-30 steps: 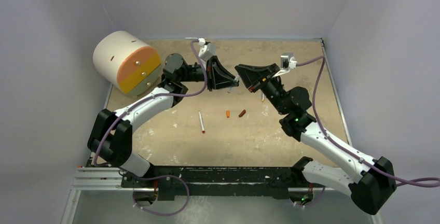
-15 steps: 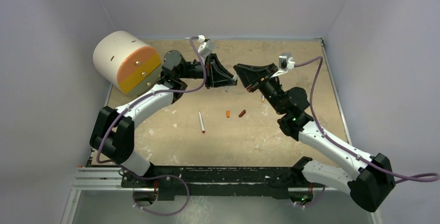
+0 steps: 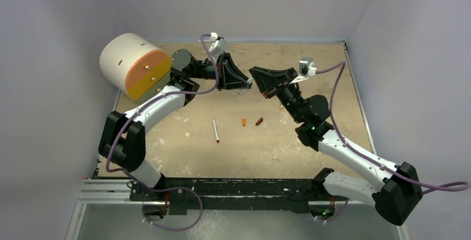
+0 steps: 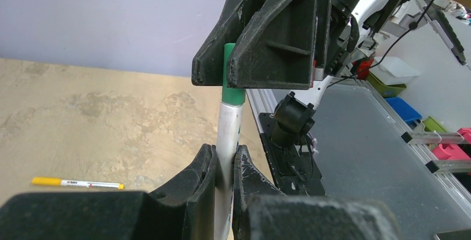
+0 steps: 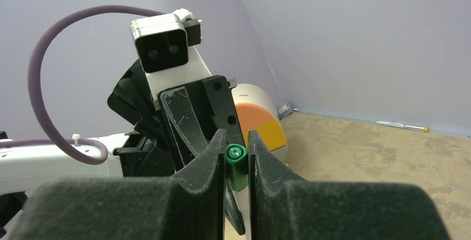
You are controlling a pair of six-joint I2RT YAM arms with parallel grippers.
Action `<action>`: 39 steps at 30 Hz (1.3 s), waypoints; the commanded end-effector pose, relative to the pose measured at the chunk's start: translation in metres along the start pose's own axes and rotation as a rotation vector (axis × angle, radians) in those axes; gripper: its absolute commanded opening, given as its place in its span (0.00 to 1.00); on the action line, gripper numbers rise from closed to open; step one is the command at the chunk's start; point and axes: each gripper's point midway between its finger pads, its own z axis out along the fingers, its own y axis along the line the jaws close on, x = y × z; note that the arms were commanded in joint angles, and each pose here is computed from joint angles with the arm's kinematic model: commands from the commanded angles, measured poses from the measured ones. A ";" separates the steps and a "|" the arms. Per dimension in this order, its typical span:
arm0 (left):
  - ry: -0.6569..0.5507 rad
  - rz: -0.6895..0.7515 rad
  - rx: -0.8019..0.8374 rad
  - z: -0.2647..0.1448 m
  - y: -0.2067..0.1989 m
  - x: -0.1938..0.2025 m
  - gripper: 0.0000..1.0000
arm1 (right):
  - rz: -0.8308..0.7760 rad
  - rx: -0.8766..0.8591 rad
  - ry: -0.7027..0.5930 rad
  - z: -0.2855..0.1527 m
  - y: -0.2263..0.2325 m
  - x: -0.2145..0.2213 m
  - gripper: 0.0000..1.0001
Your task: Insert the pens into the pen caps
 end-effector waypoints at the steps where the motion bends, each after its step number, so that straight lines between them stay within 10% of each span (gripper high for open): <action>1: -0.626 0.541 -0.184 -0.021 -0.043 -0.218 0.00 | 0.232 0.024 1.067 -0.169 -0.003 0.252 0.00; 22: -0.634 0.501 -0.126 -0.019 -0.046 -0.210 0.00 | 0.231 0.001 1.069 -0.162 0.003 0.254 0.00; 27: -0.602 0.461 -0.111 -0.017 -0.042 -0.195 0.00 | 0.176 -0.016 0.868 -0.116 0.015 0.205 0.02; 33: -0.605 0.359 -0.076 -0.020 -0.040 -0.161 0.00 | 0.080 0.032 0.444 -0.063 0.023 0.098 0.41; 39: -0.694 0.217 -0.206 -0.034 -0.001 -0.136 0.00 | -0.029 0.099 0.271 -0.063 0.017 0.039 0.50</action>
